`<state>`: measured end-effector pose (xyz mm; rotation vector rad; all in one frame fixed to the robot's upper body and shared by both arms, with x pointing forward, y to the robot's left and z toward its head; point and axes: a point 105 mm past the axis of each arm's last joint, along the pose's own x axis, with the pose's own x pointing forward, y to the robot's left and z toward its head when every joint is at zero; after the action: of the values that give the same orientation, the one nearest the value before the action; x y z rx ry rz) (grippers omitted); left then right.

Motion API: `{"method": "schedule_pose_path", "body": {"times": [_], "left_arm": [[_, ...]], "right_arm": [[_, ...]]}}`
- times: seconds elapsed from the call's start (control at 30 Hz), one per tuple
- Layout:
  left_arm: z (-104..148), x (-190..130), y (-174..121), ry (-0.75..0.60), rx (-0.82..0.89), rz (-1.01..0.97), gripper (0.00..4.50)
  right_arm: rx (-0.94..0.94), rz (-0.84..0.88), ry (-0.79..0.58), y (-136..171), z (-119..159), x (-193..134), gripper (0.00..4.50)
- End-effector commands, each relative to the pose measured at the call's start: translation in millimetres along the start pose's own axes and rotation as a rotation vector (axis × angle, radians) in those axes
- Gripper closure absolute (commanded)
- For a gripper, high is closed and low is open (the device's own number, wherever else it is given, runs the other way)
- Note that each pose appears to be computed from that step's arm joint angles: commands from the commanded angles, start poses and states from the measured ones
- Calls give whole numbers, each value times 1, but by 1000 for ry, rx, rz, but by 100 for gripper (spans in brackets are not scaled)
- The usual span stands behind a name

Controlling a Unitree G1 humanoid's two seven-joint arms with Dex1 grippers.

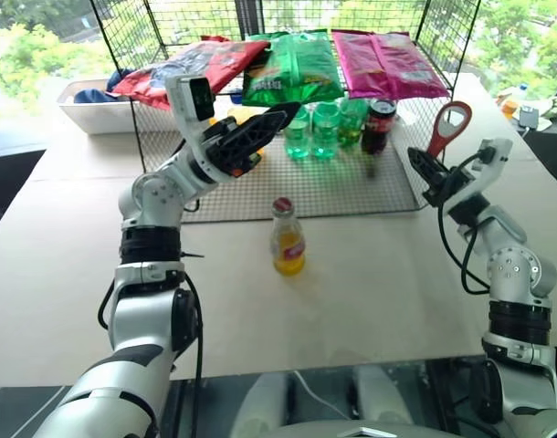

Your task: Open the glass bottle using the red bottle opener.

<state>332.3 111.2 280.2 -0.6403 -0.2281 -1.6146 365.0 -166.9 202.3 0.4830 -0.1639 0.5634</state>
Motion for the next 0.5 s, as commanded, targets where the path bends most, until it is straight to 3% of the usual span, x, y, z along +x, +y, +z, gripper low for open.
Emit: {"method": "schedule_pose_path", "body": {"times": [0.03, 0.5], "left_arm": [[2, 4, -14, 35, 14, -68, 5], [0, 6, -41, 65, -71, -184, 5]], "right_arm": [[-27, 28, -65, 9, 16, -2, 450], [-23, 37, -64, 11, 15, 2, 450]]}}
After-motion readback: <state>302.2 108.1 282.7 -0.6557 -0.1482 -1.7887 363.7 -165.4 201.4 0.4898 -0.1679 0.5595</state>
